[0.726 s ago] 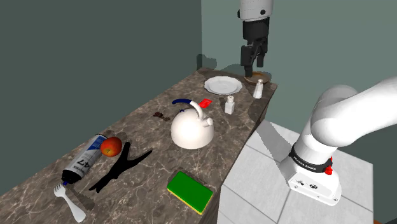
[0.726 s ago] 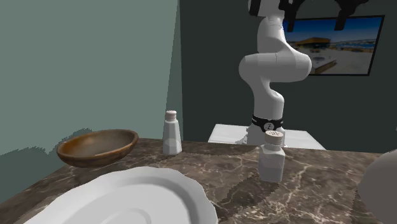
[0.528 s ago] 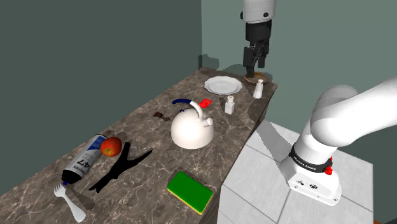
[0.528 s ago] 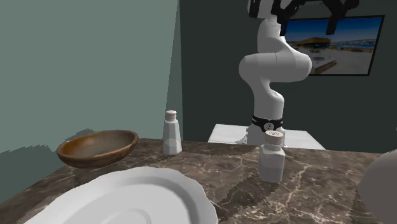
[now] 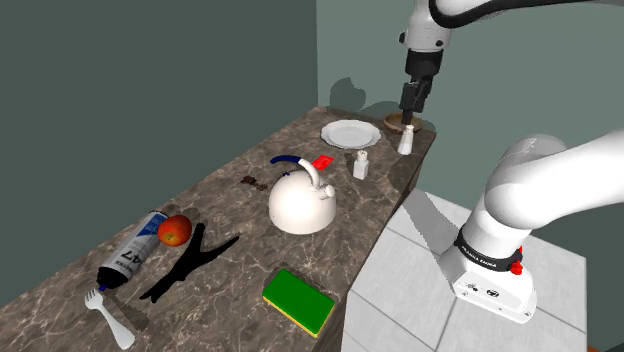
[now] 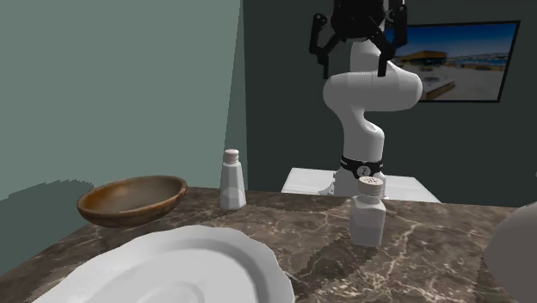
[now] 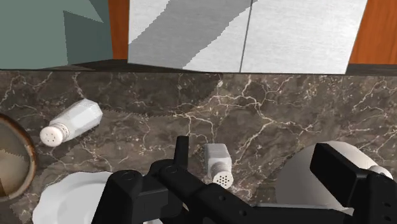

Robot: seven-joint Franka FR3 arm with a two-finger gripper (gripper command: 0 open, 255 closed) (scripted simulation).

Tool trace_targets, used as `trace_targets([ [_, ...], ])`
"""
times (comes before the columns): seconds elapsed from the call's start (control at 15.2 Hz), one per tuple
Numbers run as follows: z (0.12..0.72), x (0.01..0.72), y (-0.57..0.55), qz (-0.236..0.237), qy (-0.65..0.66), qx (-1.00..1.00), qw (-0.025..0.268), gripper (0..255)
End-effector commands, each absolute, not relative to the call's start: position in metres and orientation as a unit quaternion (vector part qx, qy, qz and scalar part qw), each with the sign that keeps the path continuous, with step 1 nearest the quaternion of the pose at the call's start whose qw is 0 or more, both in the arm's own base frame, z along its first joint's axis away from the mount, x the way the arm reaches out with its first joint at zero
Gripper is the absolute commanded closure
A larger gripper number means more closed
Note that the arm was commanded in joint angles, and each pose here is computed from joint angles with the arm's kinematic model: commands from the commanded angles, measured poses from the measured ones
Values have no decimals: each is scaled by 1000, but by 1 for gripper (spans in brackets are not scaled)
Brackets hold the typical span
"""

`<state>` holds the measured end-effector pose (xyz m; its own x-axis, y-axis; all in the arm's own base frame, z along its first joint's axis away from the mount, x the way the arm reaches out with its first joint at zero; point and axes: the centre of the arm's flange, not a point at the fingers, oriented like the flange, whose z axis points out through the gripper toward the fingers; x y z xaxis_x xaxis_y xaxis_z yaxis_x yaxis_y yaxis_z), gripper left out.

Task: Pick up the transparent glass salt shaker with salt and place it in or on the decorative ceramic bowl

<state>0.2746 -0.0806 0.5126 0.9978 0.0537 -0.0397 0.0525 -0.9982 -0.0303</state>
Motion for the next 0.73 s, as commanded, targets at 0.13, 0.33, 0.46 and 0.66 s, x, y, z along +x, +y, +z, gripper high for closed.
trace_targets([
  [0.13,486,270,-131,-8,-37,-999,25,0],
  [0.33,466,269,-168,-29,-44,-998,34,0],
  [0.46,452,269,-193,-43,-49,-997,39,0],
  [0.66,431,270,-229,-64,-56,-995,48,0],
])
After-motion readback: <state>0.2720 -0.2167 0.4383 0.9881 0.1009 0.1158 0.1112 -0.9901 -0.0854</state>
